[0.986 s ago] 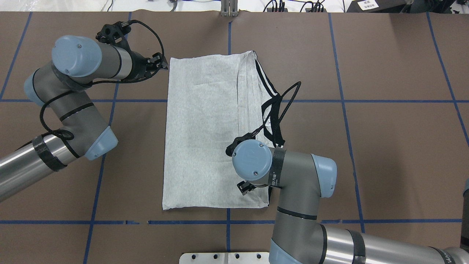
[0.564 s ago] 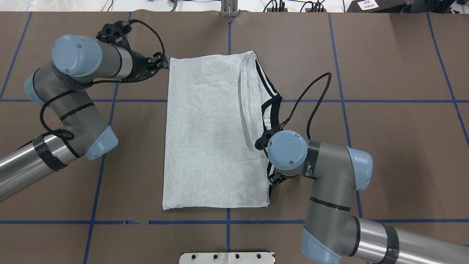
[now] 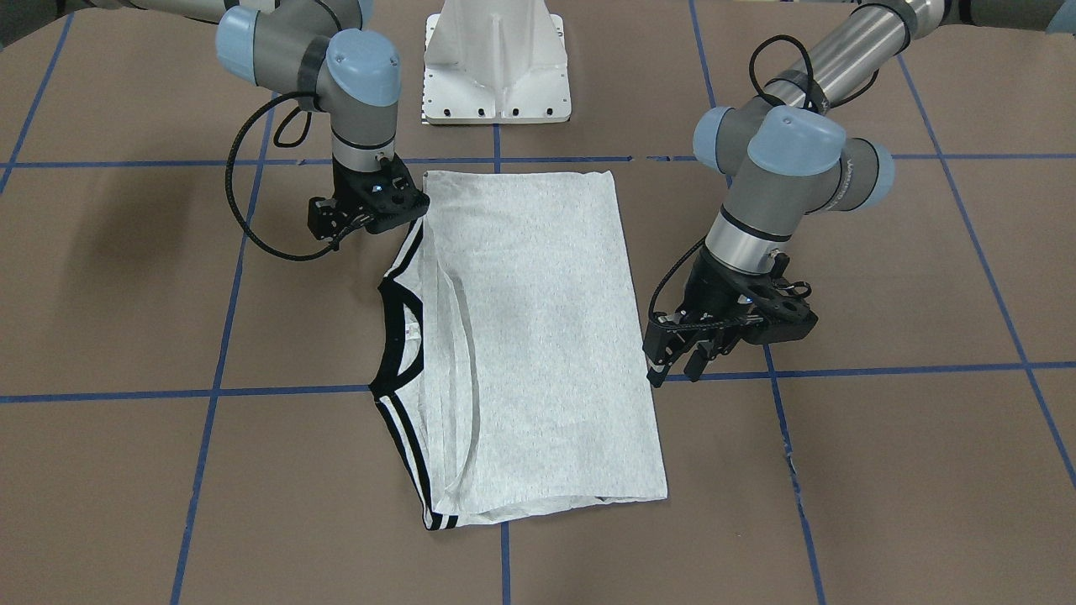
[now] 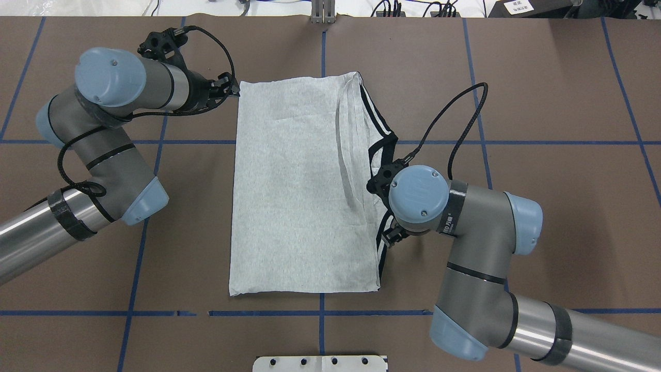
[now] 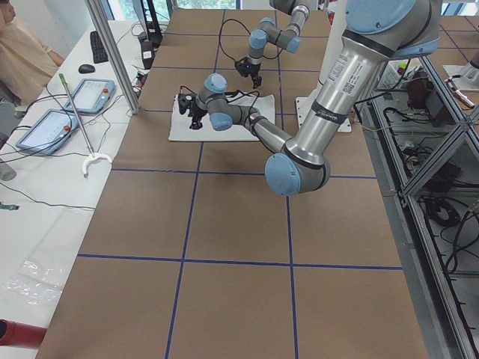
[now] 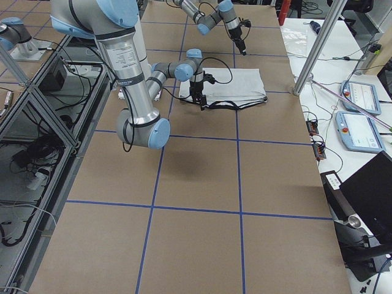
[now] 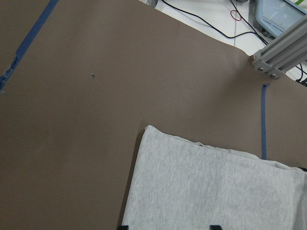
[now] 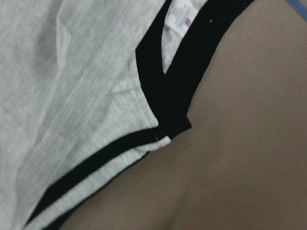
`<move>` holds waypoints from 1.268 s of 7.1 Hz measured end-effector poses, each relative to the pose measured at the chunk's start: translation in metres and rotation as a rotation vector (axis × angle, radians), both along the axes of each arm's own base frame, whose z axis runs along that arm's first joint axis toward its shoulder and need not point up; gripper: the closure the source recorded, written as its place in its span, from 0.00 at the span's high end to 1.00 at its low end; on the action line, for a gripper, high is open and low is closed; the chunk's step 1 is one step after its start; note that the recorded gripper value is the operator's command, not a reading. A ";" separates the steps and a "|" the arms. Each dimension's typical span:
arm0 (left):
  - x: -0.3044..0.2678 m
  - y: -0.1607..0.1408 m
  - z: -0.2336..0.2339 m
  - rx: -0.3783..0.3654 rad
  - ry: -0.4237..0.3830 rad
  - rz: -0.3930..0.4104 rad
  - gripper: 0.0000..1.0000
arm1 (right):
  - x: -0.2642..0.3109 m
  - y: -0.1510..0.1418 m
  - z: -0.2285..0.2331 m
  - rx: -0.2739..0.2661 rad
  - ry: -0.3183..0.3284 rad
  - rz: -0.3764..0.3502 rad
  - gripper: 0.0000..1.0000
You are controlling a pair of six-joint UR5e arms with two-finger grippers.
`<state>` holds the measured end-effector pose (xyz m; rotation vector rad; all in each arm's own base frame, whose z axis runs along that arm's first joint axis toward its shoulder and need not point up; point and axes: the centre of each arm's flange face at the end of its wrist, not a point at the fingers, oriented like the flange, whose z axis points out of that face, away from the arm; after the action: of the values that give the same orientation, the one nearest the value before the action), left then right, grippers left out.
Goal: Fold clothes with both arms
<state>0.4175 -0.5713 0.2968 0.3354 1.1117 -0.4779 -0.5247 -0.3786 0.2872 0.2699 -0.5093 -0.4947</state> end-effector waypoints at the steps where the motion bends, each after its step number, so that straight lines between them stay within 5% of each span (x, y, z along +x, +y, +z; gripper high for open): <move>1: 0.000 0.000 0.001 0.000 -0.001 0.000 0.64 | -0.014 -0.016 -0.021 -0.011 -0.020 0.042 1.00; 5: -0.001 0.001 0.004 -0.002 -0.003 0.000 0.64 | -0.064 -0.064 -0.034 -0.021 -0.087 0.132 1.00; 9: -0.001 0.001 0.003 -0.002 -0.003 0.000 0.64 | 0.003 -0.159 0.023 -0.094 -0.064 0.135 1.00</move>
<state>0.4168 -0.5705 0.2996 0.3346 1.1083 -0.4782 -0.5219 -0.5377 0.3100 0.2292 -0.5708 -0.3306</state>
